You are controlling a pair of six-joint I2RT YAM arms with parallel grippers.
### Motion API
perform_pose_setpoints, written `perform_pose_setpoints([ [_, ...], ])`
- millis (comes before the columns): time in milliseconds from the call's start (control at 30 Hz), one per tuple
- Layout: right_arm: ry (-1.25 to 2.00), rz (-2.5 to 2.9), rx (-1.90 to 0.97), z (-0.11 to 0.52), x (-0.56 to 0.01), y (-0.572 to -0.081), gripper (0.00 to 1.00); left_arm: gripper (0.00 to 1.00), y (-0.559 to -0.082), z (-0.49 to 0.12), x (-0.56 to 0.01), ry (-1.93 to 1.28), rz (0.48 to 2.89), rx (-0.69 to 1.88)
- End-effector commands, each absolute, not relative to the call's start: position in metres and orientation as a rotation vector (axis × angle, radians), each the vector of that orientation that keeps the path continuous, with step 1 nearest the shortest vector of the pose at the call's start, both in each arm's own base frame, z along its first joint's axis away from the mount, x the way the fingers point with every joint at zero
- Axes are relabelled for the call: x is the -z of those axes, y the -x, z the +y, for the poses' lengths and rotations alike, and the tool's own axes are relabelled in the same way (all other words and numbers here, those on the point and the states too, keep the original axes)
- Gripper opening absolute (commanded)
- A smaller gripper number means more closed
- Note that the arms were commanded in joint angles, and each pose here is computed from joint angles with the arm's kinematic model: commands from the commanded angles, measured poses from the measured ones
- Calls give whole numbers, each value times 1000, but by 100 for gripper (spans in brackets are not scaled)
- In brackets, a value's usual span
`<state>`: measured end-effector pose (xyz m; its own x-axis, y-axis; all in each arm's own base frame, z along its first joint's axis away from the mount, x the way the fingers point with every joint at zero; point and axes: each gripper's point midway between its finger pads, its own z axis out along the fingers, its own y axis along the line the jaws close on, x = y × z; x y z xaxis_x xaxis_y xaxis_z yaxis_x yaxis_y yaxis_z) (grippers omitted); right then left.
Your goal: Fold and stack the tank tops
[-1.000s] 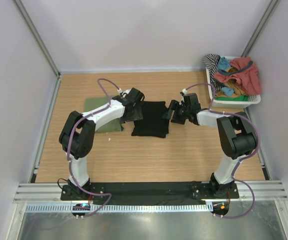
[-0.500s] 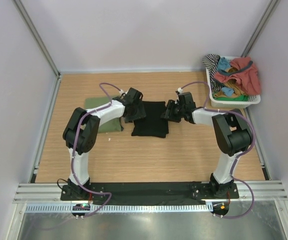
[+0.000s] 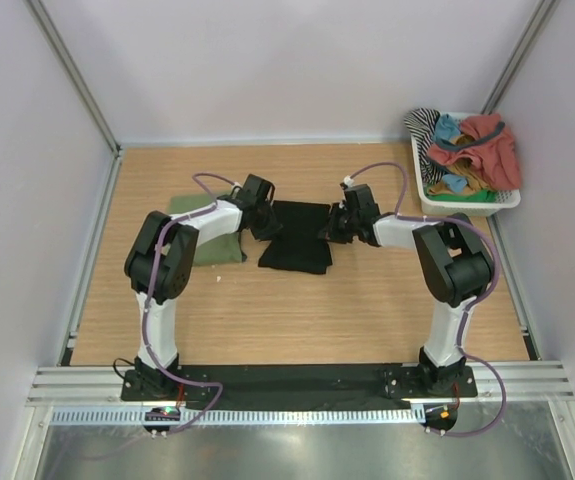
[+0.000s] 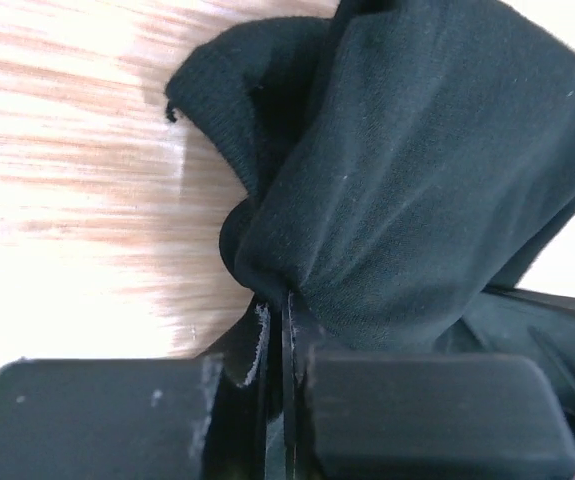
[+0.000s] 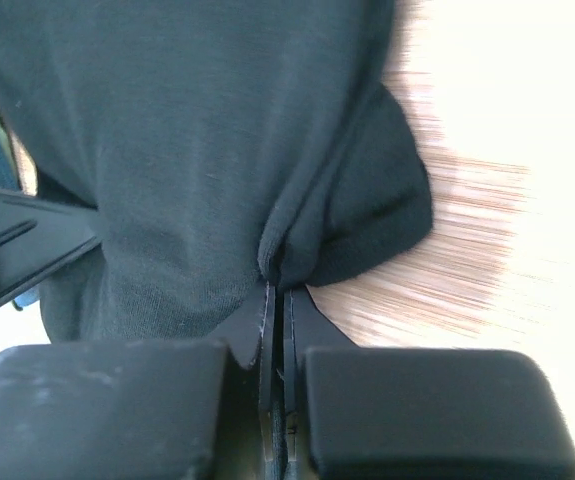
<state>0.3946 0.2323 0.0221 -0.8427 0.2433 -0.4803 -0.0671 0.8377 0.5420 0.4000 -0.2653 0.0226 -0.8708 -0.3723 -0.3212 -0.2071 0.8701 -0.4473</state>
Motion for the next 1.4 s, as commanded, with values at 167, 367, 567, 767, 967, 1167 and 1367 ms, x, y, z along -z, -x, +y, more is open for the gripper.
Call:
perform_pose_setpoints([
  [167,-92,2426,-815,264,-52,-392,1,0,-410,-253,-65,375,2545,548],
  [367,-92,2347,-881,284,-98,-402,1,0,-416,-231,-118,368,2483,472],
  [567,-89,2336,-900,302,-116,-409,1,0,-418,-221,-154,354,2465,491],
  [767,-89,2337,-917,316,-121,-416,1,0,-420,-211,-160,359,2479,513],
  [967,-93,2350,-862,310,-124,-416,1,0,-407,-210,-136,346,2559,501],
  [1167,-89,2365,-859,308,-117,-412,1,0,-399,-215,-122,355,2566,554],
  [1367,-89,2338,-862,313,-134,-423,1,0,-423,-219,-135,347,2559,587],
])
